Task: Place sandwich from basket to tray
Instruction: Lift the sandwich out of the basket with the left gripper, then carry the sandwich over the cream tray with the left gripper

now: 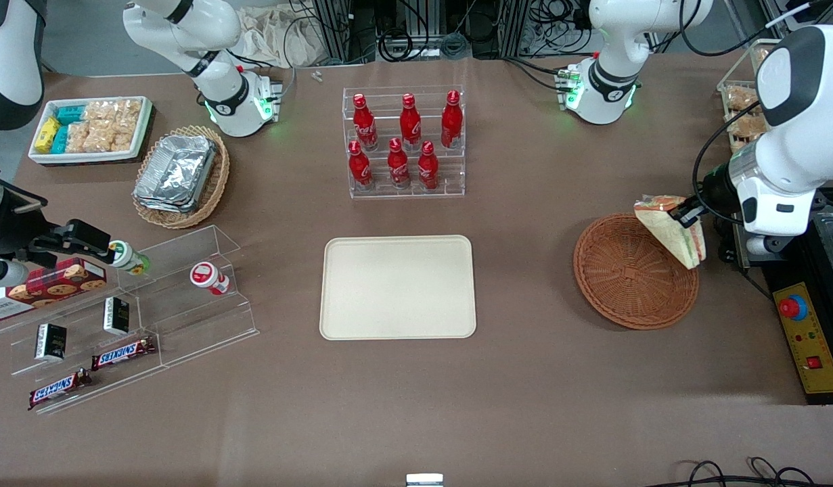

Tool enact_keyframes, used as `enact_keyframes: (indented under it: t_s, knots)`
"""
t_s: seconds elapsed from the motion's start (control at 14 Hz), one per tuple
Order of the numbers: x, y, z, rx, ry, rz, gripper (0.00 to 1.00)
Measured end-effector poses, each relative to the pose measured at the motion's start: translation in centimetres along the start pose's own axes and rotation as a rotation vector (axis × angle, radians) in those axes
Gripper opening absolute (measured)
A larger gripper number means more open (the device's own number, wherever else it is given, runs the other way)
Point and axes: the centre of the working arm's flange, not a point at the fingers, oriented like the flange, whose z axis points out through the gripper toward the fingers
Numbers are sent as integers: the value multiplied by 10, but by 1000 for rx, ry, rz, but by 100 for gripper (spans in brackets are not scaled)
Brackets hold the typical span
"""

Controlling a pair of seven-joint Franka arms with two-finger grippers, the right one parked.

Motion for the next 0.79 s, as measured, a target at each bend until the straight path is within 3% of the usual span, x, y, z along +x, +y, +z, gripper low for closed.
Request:
enact_keyframes:
  t_s: [0.29, 0.79]
  knots:
    - [-23, 44, 5, 37, -40, 168, 14]
    - [-103, 142, 23, 44, -66, 401, 14]
